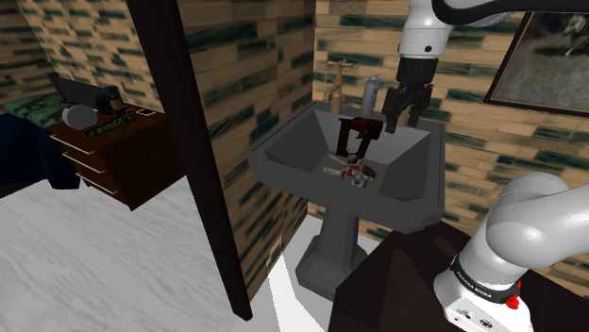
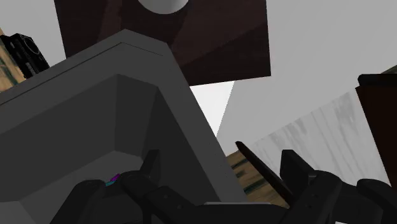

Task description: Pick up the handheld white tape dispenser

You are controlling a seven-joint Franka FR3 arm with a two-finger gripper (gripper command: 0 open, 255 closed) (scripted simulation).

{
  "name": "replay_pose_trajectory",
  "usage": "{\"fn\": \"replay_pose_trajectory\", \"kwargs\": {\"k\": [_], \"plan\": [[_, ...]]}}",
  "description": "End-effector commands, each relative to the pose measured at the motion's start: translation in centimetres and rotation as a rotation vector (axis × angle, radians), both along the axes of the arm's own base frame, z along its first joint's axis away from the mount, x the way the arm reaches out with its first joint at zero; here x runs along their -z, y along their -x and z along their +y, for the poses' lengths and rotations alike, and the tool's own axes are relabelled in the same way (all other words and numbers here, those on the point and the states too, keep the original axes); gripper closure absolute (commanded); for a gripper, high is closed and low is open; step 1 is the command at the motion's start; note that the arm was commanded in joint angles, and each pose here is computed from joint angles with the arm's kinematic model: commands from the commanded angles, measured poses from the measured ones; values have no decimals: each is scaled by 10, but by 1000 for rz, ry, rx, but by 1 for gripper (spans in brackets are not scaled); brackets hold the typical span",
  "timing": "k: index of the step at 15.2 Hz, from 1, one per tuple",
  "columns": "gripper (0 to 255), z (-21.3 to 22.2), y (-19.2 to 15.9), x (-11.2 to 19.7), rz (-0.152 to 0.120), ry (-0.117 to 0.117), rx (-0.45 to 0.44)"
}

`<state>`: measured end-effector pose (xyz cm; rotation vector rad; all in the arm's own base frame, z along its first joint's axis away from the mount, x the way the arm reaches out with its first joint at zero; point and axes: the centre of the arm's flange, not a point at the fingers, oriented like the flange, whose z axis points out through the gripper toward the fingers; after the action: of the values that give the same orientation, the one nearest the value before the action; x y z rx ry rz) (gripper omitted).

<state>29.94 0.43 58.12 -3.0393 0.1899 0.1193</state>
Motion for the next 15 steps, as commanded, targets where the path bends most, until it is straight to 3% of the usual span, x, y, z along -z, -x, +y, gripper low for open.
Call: {"fn": "replay_pose_trajectory", "kwargs": {"k": [1,15], "plan": [[0,0,0,0,0,0,0],[0,-70,-104,131,32,83,-97]]}}
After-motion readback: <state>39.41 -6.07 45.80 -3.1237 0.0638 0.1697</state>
